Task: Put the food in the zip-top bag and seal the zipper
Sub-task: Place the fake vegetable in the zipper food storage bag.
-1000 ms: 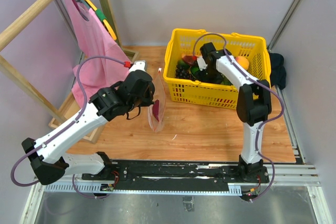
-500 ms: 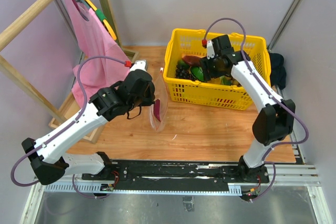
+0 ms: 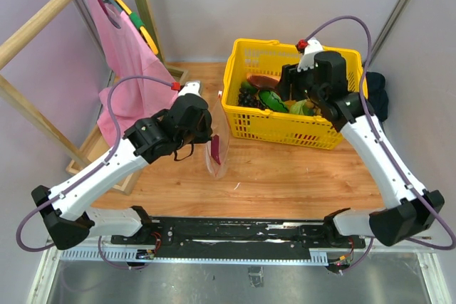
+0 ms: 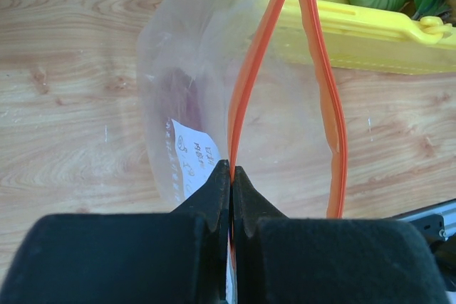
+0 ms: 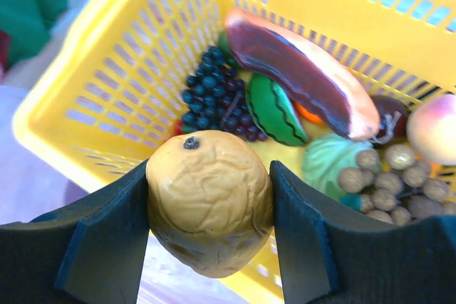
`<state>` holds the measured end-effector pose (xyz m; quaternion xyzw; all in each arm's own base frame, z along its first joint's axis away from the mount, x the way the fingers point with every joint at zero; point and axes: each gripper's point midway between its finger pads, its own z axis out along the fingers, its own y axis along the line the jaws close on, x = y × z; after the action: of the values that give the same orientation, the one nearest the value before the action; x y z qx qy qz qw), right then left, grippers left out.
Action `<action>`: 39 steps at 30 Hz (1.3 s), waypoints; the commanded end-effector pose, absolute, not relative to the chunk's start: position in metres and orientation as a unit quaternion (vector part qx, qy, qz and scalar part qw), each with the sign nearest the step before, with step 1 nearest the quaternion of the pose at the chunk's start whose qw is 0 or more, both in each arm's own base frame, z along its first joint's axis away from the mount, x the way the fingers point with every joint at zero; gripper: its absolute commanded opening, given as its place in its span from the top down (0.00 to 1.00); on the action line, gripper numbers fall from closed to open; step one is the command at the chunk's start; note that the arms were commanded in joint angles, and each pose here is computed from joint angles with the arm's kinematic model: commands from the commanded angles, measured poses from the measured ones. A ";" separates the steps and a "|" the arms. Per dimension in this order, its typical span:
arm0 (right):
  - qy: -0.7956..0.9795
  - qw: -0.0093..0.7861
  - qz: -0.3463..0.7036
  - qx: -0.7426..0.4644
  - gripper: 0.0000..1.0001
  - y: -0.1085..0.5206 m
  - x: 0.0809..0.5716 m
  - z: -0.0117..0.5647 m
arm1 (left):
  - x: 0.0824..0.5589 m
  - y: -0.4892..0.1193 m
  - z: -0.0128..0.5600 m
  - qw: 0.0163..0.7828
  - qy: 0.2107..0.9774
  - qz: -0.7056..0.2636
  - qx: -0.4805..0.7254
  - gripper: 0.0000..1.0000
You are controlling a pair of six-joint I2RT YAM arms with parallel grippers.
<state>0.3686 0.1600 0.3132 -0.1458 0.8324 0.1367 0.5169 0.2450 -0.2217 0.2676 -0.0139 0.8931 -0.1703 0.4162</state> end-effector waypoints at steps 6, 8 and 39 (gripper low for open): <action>0.743 0.582 0.287 -0.166 0.86 0.225 0.324 0.372 | 0.251 -0.230 0.269 0.421 0.887 -0.188 -0.025 1.00; 0.718 0.594 0.321 -0.170 0.87 0.238 0.314 0.385 | 0.251 -0.231 0.268 0.420 0.887 -0.190 -0.024 1.00; 0.678 0.523 0.463 -0.229 0.84 0.360 0.270 0.335 | 0.251 -0.233 0.272 0.426 0.880 -0.207 -0.032 1.00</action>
<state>0.2702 0.3547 0.3374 -0.2263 0.6838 0.4643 0.5154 0.2479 -0.2335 0.2627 -0.0209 0.8897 -0.1935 0.4130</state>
